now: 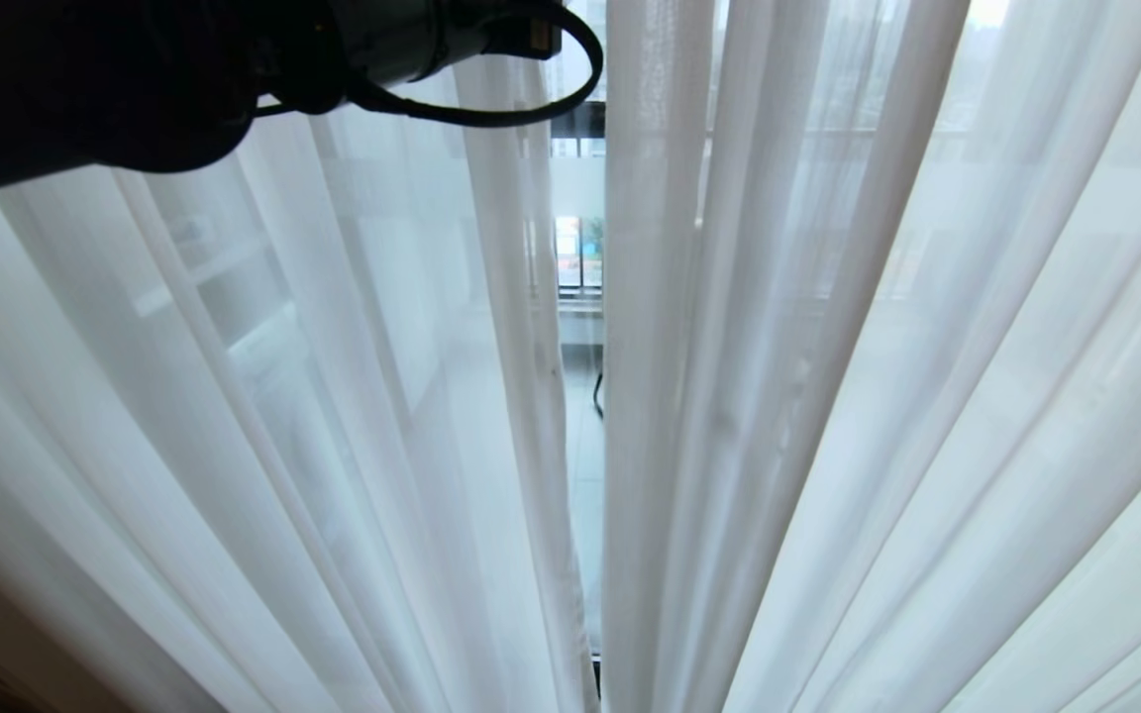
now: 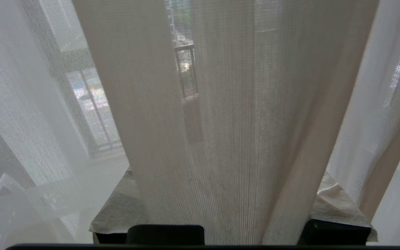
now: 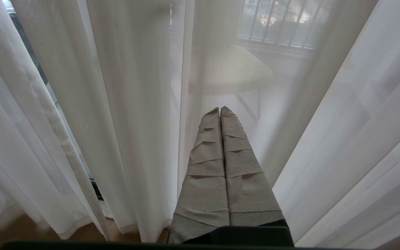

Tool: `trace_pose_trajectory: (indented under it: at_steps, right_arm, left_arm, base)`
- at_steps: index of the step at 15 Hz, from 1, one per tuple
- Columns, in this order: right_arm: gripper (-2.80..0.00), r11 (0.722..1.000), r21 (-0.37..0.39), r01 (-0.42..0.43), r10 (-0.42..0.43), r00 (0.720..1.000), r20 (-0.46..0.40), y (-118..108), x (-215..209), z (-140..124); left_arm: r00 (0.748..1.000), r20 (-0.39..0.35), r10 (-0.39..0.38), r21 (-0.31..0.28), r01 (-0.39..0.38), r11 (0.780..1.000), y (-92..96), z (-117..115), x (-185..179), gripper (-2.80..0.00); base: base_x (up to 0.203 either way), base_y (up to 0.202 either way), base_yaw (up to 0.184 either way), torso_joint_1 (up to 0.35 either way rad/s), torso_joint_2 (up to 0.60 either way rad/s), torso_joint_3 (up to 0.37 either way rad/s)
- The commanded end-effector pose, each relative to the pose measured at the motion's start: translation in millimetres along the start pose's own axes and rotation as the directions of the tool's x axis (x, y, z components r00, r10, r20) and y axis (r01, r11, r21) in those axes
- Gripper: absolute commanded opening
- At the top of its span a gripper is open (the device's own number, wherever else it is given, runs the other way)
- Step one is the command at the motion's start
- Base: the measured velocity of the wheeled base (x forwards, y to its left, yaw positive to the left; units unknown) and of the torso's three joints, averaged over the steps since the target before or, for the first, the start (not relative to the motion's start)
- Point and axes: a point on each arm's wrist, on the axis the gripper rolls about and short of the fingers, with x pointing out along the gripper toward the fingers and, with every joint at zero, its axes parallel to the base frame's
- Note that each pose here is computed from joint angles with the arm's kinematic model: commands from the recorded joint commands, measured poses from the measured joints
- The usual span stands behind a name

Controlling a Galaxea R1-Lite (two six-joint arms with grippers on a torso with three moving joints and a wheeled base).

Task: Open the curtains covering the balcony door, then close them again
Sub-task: Pull the inner curtains open on both sides

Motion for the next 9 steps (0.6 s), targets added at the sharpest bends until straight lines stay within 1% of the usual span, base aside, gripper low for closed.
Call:
trace_pose_trajectory:
  at_steps: [1,4,9]
  right_arm:
    - [-2.80,1.000,0.000,-0.001,0.001,1.000,-0.001,0.0,0.1,0.0]
    - [-2.80,1.000,0.000,-0.001,0.001,1.000,-0.001,0.0,0.1,0.0]
    - [-2.80,1.000,0.000,-0.001,0.001,1.000,-0.001,0.0,0.1,0.0]
  left_arm:
    - [1.000,0.023,0.015,-0.001,-0.015,1.000,4.7,4.5,-1.5,-2.80]
    - [0.991,0.117,0.058,-0.021,-0.056,0.998,13.8,13.5,-0.7,-2.80]
    - [0.980,0.157,0.120,-0.021,-0.118,0.993,39.2,29.8,-12.8,-2.80]
  base:
    - [0.000,0.000,0.000,0.000,0.00,0.000]
    - [0.000,0.000,0.000,0.000,0.00,0.000]
    - [0.000,0.000,0.000,0.000,0.00,0.000]
